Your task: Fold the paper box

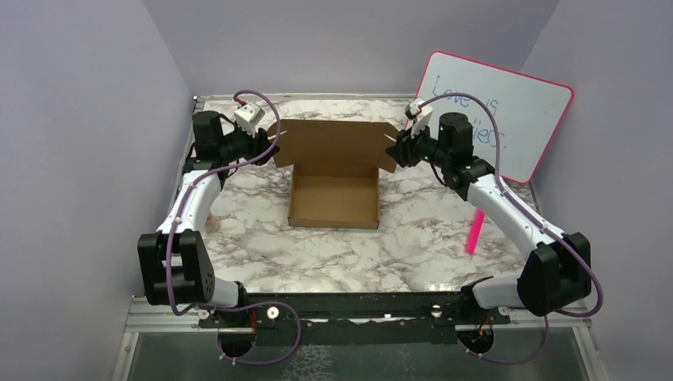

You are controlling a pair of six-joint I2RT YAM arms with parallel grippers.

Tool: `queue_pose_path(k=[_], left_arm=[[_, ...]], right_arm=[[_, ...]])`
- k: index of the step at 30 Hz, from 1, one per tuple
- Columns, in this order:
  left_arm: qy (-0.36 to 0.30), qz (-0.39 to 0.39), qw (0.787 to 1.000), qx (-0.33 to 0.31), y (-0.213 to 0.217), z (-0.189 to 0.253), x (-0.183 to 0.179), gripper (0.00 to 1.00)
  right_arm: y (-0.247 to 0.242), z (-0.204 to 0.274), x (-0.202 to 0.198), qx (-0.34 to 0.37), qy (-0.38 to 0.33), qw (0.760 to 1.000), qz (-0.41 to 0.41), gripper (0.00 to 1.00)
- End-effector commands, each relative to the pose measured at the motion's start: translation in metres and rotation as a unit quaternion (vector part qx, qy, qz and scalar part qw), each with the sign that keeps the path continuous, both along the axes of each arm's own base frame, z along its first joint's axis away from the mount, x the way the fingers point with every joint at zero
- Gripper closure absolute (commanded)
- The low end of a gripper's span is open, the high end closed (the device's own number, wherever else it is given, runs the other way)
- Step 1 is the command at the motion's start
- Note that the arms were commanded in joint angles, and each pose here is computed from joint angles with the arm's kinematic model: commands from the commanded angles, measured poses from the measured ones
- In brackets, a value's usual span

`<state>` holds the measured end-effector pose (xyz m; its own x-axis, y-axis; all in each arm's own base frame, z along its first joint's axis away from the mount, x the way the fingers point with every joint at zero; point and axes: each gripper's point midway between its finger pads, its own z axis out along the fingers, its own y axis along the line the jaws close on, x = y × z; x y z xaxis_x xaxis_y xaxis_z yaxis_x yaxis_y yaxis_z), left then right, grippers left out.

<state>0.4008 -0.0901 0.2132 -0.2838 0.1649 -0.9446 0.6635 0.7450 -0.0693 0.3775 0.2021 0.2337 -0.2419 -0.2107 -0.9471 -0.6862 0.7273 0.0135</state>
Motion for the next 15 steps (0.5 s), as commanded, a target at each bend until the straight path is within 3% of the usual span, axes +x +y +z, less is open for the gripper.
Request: queue_pose_path(k=[1,7,15], left_arm=[[-0.035,-0.069,0.997,-0.019,-0.015,0.019,-0.004,0.58],[-0.024,-0.074,0.996,-0.035,-0.018,0.018,-0.007,0.78],[0.014,-0.024,0.997,-0.071,-0.022,0.017,-0.013,0.89]], right_arm=[[0.009,0.002,-0.001,0.021,-0.01,1.0,0.019,0.62],[0.013,-0.003,-0.004,0.038,0.005,0.999,0.026,0.7],[0.006,0.012,-0.002,0.098,0.008,0.995,-0.036,0.82]])
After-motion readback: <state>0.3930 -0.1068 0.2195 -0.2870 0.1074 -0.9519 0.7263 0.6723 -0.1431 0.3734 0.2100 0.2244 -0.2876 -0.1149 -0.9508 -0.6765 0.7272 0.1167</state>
